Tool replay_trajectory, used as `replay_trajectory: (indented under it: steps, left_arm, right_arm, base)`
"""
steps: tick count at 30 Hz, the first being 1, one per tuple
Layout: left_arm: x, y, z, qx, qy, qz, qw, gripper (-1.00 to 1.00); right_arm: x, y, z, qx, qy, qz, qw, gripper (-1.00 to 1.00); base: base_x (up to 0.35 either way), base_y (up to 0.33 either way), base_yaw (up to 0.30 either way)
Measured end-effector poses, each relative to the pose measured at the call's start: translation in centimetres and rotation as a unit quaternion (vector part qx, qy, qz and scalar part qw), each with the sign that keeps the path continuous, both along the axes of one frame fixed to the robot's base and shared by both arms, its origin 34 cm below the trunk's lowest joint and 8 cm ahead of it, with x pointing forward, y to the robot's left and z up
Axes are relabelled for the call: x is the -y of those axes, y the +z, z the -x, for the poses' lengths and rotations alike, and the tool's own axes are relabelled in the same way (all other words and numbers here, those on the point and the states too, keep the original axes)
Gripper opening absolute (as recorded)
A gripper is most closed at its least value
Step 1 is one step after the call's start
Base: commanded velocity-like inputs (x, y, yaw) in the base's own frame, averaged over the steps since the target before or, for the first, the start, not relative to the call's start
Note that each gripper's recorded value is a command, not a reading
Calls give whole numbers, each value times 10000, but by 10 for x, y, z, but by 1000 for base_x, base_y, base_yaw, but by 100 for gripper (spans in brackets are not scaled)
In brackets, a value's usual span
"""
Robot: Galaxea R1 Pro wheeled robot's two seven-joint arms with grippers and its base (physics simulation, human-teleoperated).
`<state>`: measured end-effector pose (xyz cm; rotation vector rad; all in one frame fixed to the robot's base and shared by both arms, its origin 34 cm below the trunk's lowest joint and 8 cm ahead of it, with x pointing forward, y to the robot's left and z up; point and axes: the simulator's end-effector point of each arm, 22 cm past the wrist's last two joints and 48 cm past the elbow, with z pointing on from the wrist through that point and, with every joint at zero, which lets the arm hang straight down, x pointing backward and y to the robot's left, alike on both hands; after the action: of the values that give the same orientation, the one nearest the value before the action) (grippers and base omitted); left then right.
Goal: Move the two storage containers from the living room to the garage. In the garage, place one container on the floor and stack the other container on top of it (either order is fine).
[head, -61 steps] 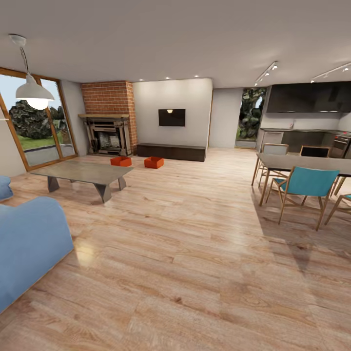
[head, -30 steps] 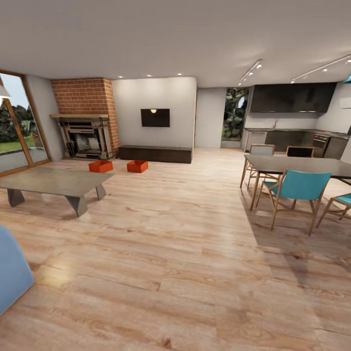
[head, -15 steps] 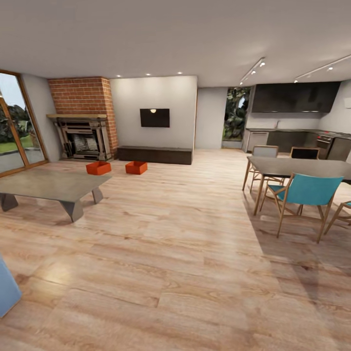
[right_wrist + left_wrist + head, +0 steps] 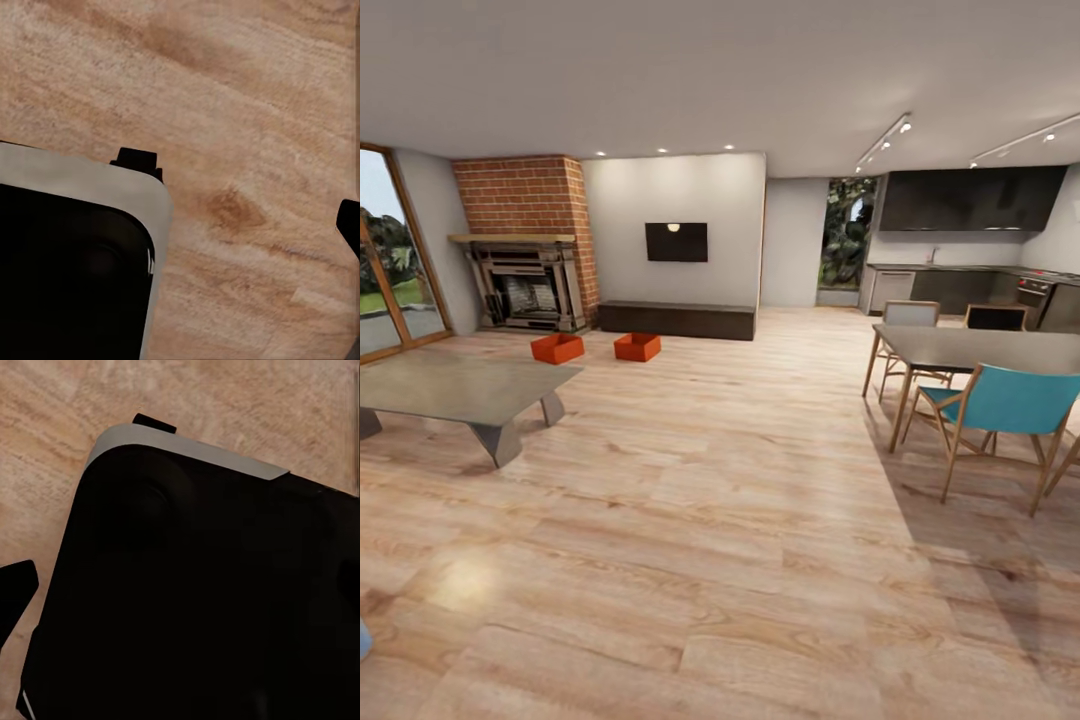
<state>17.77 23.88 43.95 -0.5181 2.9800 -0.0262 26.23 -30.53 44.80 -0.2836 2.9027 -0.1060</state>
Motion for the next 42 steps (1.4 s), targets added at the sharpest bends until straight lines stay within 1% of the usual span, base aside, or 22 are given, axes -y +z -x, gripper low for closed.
replay_trajectory:
  steps: [15, 17, 19, 20, 22, 24, 27, 29, 32, 34, 42]
  left_arm:
    - [-2, 0, 0, -8, 34, -14, 10000, 100]
    - [-2, 0, 2, -48, 46, -12, 10000, 100]
    - [-5, -1, 6, -194, 31, 20, 9998, 100]
    - [-4, -1, 6, -214, 27, 31, 9998, 100]
    - [-5, 0, -3, -189, 5, 55, 9998, 100]
    - [-5, 1, -18, -85, -6, 68, 9999, 100]
    - [-8, 5, -48, 183, -27, 64, 9998, 100]
    - [-16, 9, -66, 304, -43, 38, 9995, 100]
    - [-20, 9, -66, 242, -45, 43, 9997, 100]
    - [-19, 8, -61, 182, -38, 69, 9998, 100]
    - [-20, 8, -58, 145, -15, 89, 9999, 100]
  right_arm:
    - [-2, 0, 0, 3, 4, -11, 10000, 100]
    - [-3, 0, 0, 4, 5, -17, 10000, 100]
    - [-3, 0, 0, 4, 10, -22, 10000, 100]
    - [-4, 0, 0, 4, 11, -22, 10000, 100]
    - [-3, 0, 0, 7, 12, -19, 10000, 100]
    - [-3, 0, 0, 9, 13, -18, 10000, 100]
    - [-2, 0, -1, 11, 12, -13, 10000, 100]
    - [-2, 0, -1, 12, 12, -8, 10000, 100]
    - [-2, 0, -1, 11, 13, -12, 10000, 100]
    - [-2, 0, -1, 11, 13, -14, 10000, 100]
    - [-2, 0, -1, 13, 11, -6, 10000, 100]
  base:
    - [325, 0, 0]
    - [325, 0, 0]
    - [325, 0, 0]
    - [325, 0, 0]
    - [325, 0, 0]
    - [325, 0, 0]
    - [325, 0, 0]
    - [325, 0, 0]
    - [325, 0, 0]
    - [325, 0, 0]
    - [325, 0, 0]
